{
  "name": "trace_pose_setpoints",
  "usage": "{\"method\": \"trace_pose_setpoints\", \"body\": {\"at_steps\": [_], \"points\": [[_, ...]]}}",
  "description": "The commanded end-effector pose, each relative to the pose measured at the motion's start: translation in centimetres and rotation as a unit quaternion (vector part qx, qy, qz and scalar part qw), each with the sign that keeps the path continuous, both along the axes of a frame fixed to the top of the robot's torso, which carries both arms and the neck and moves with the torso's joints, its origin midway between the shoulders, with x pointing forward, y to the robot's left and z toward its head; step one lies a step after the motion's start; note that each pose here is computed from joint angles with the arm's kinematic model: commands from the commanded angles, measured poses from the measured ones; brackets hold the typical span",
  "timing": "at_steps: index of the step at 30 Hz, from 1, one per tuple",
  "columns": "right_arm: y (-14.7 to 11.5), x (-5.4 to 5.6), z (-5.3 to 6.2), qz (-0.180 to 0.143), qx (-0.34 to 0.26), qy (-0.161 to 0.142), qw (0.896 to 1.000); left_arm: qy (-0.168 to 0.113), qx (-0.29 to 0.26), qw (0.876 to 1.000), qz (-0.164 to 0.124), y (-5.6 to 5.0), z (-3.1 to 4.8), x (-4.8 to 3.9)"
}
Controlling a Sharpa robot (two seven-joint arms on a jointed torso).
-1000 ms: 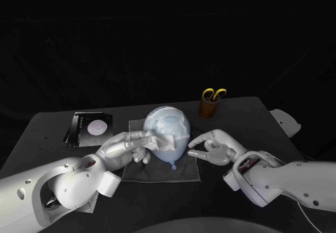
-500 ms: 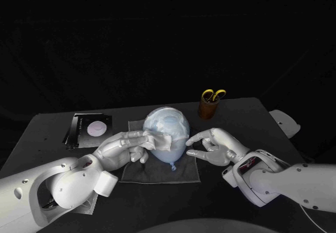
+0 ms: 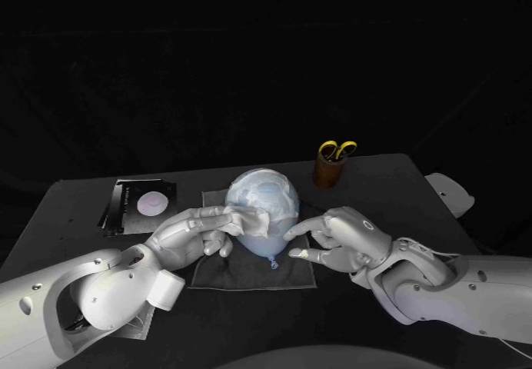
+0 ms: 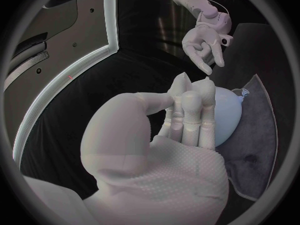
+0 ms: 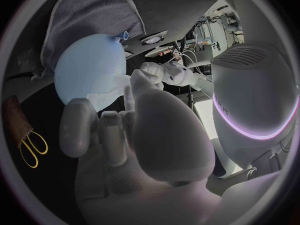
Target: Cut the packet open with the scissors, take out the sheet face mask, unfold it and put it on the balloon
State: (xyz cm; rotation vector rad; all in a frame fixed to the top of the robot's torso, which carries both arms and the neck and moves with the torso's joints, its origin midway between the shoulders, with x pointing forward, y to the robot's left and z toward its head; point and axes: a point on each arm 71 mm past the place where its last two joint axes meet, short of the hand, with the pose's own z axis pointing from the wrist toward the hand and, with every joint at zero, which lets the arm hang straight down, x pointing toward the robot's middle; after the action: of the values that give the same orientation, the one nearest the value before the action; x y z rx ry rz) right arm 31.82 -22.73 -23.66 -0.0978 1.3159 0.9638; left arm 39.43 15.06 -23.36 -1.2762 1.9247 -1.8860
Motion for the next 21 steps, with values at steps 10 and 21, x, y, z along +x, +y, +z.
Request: {"method": "trace_pose_setpoints", "body": {"at_steps": [10, 21], "points": [[0.73, 0.37, -0.12, -0.011, -0.027, -0.063, 0.998, -0.001, -0.01, 1.0, -0.001, -0.03, 0.21, 0.04], [1.09, 0.72, -0.29, -0.019, -0.026, -0.062, 0.998, 0.0, -0.008, 1.0, 0.001, 0.03, 0.18, 0.08]]}}
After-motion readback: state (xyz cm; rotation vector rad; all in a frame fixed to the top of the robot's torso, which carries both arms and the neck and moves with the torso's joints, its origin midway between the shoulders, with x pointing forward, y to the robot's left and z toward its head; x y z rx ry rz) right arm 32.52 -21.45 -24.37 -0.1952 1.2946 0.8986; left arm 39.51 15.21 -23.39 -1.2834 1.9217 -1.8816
